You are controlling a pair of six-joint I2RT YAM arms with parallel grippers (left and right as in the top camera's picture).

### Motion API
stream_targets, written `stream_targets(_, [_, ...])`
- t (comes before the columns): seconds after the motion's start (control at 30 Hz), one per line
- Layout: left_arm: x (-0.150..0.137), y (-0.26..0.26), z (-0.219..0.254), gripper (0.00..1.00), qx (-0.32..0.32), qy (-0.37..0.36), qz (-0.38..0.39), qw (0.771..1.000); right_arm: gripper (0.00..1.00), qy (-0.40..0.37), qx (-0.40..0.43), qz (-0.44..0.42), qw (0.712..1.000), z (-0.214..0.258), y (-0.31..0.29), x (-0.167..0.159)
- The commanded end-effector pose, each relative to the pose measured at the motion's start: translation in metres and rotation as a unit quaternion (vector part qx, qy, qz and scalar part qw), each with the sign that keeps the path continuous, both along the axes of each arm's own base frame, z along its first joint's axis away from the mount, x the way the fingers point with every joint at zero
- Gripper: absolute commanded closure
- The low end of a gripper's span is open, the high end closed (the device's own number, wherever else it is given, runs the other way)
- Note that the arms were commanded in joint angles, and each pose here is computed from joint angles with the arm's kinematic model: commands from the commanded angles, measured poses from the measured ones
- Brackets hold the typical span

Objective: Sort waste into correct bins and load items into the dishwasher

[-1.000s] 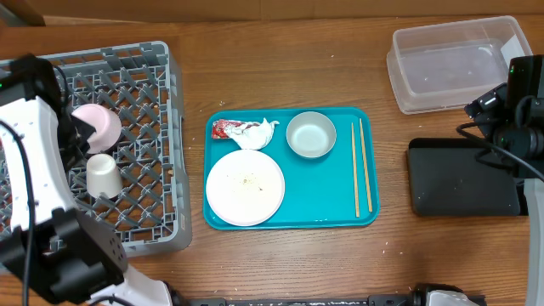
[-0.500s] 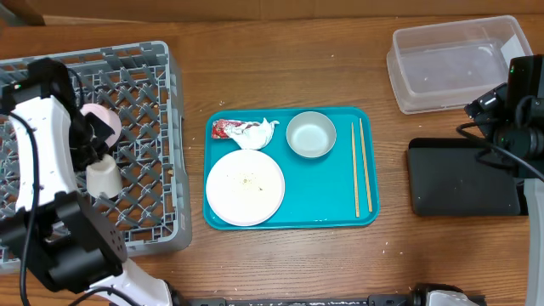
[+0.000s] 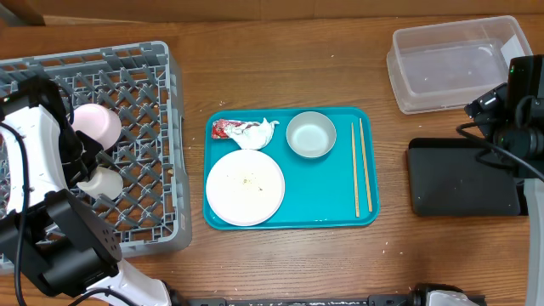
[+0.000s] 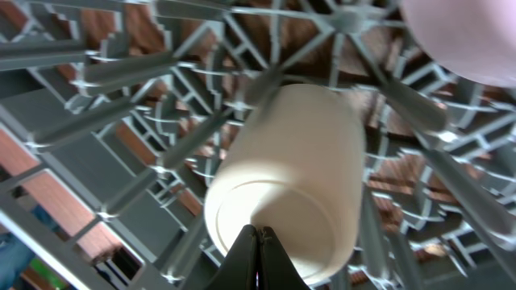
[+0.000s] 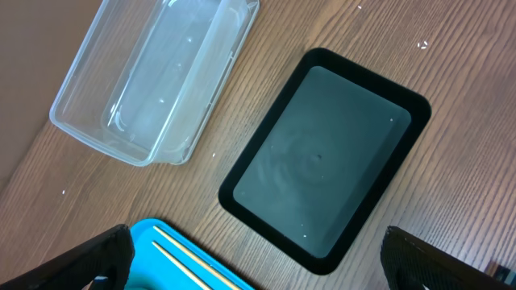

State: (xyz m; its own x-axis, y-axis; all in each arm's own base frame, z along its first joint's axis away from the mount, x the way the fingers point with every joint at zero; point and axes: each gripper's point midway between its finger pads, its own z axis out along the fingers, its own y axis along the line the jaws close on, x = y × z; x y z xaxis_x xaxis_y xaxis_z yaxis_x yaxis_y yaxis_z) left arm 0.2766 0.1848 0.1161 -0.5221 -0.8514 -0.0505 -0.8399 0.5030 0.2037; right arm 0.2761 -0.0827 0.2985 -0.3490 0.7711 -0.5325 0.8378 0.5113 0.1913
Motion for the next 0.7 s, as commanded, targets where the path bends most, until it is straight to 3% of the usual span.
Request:
stream_targets(0.0, [-0.012,0.000,-0.003,0.96,-0.013,0.009,0.026,1.000,0.00,-0.006,-0.001,-0.005,1.000,0.003,-0.002,0.000])
stream_targets(0.2, [0.006,-0.015,0.042,0.96,-0.044,-0.076,0.021,0.996,0.00,-0.006,-0.001,-0.005,1.000,0.003,-0.002,0.000])
stream_targets(0.4, [0.042,-0.065,0.107,0.93,-0.080,-0.227,-0.093,0.966,0.00,-0.006,-0.001,-0.005,1.000,0.003,-0.002,0.000])
stream_targets(0.43, [0.047,-0.078,0.114,0.81,-0.092,-0.244,-0.120,0.958,0.00,-0.007,-0.001,-0.005,1.000,0.003,-0.002,0.000])
stream_targets(0.5, [0.059,-0.110,0.123,0.33,-0.116,-0.268,-0.193,0.937,0.01,-0.006,-0.001,-0.005,1.000,0.003,-0.002,0.000])
stream_targets(0.6, [0.067,-0.144,0.118,0.13,-0.116,-0.251,-0.279,0.920,0.00,-0.006,-0.001,-0.006,1.000,0.003,-0.002,0.000])
stream_targets(0.67, [0.069,-0.160,0.106,0.16,-0.110,-0.227,-0.306,0.918,0.00,-0.006,-0.001,-0.005,1.000,0.003,-0.002,0.000])
